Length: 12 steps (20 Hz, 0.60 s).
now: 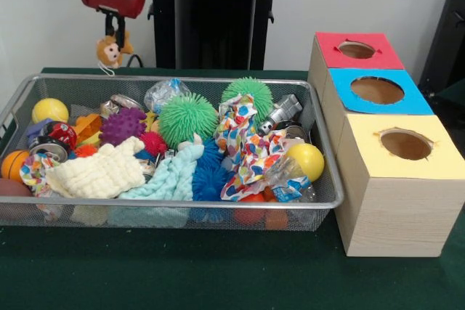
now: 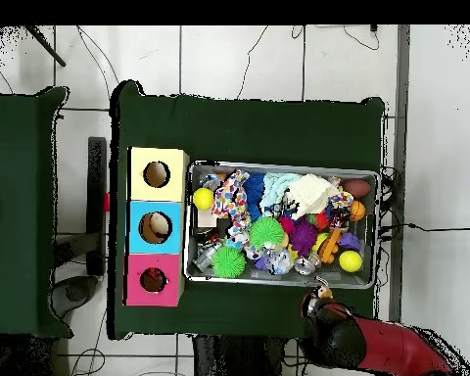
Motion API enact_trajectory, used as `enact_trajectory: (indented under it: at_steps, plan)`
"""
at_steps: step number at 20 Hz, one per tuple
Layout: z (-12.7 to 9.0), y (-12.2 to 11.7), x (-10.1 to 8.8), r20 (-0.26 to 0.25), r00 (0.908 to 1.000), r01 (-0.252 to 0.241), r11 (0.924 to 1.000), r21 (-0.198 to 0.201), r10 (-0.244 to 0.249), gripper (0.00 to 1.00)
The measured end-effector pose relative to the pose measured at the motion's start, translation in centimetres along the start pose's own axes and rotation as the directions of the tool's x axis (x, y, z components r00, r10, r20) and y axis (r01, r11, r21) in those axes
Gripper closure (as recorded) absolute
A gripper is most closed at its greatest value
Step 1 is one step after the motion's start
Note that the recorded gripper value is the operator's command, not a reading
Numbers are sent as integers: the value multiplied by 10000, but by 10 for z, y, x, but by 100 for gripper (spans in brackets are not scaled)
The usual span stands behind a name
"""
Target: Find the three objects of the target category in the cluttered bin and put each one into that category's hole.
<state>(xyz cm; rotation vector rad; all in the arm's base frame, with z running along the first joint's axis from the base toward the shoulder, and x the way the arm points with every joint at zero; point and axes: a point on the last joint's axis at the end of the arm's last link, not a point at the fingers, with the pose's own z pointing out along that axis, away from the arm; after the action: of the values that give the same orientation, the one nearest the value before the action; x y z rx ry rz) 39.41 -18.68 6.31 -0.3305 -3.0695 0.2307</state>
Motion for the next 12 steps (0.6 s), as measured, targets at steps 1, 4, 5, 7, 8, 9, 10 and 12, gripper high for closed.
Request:
enact_trajectory:
  at_steps: [1, 4, 5, 7, 8, 9, 10, 12]
  plan:
    - [0, 4, 1, -12, 9999, 132, 9999, -13, -132, 100]
    - [-1, 24, 5, -51, 9979, 648, 9979, -89, -649, 100]
    - [-3, 37, 8, -87, 9956, 931, 9956, -143, -932, 100]
    - [-4, 50, 10, -114, 9924, 1221, 9924, -174, -1223, 100]
    - [-5, 56, 11, -125, 9909, 1335, 9909, -185, -1338, 100]
    - [-7, 70, 15, -140, 9861, 1650, 9860, -219, -1653, 100]
    - [-8, 82, 18, -119, 9817, 1898, 9815, -247, -1901, 100]
    - [-10, 96, 23, -53, 9754, 2200, 9751, -286, -2203, 100]
